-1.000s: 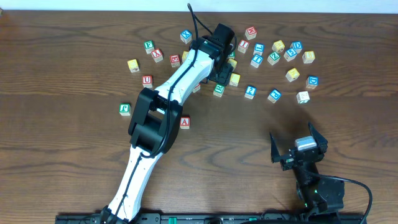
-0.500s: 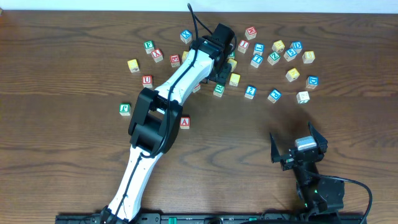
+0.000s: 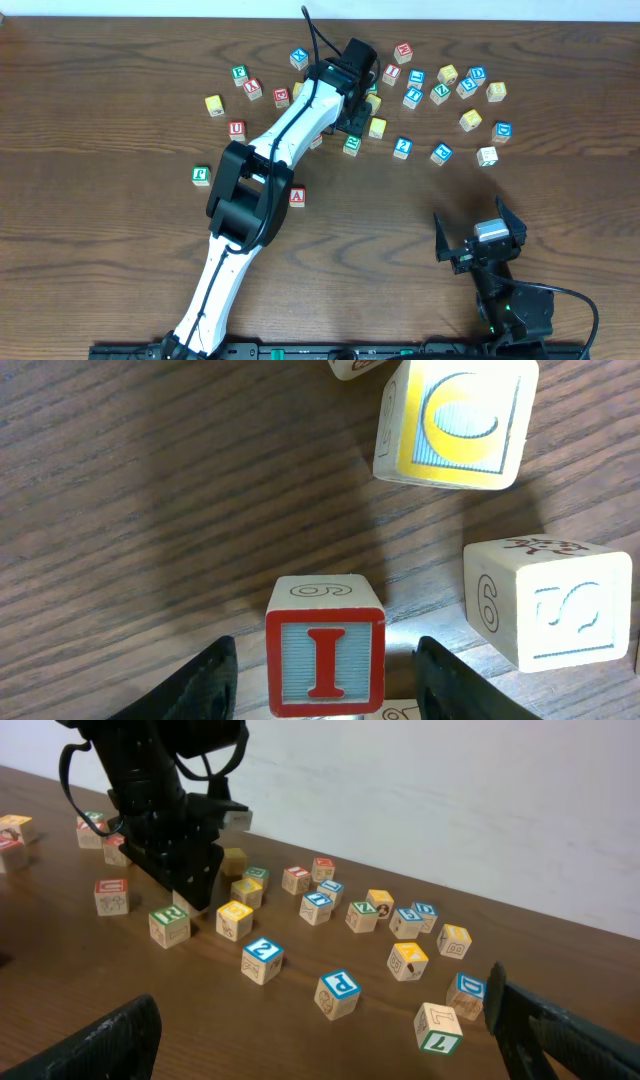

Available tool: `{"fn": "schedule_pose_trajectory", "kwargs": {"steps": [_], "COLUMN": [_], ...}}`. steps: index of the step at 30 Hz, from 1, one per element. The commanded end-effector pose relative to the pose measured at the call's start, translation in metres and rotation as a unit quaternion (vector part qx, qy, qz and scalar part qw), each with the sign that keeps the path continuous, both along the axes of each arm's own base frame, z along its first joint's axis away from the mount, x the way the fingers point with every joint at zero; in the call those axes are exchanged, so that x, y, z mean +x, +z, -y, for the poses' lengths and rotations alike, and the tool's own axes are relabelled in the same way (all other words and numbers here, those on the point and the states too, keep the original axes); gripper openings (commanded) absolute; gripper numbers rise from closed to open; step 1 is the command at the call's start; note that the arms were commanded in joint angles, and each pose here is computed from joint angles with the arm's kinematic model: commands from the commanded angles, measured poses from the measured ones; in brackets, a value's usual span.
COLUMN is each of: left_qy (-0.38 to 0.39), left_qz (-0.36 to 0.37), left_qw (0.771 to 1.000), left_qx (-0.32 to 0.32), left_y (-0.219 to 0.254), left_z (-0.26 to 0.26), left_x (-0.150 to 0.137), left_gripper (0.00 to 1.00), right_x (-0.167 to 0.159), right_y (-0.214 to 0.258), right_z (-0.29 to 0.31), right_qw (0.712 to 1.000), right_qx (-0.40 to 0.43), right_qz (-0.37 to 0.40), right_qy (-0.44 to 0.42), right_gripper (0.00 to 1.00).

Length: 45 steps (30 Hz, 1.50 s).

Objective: Spell out AI2

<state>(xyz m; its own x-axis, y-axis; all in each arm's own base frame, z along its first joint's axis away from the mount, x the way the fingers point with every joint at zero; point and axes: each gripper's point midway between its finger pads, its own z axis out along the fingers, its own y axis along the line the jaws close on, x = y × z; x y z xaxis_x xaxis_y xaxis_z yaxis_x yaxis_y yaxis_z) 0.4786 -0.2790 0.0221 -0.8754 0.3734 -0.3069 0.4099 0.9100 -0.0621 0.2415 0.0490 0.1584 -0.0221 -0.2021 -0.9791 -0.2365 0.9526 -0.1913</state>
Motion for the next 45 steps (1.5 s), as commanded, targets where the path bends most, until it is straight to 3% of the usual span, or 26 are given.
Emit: {"fn": "schedule_pose_trajectory", "kwargs": {"steps": [1,24,45], "left_qy": [-0.011,-0.011,-0.011], "left_qz": [-0.008,-0.001,0.0], "left_qw": [1.0,1.0,1.0], "left_qx": [0.004,0.0,-0.001], "left_y": [-0.0118,-0.0108,-0.0106], "left_z": [-0.0009,0.0012,0.0015], "left_x": [0.0006,0.0037,0.0043], "left_gripper": [0.55,0.52,0.37], "right_x": [0.0003,0.0003,0.0003], "right_y": [-0.0004,-0.0004,-0.0004], "right_z": [0.0028,0.0028,0.0028], "right_qw": [1.0,1.0,1.0], "right_qx": [0.006,0.006,0.006], "right_qz": [-0.001,-0.001,-0.001], "right_qy": [-0.006,-0.006,-0.006], "right_gripper": [0.99,0.99,0.99]}}
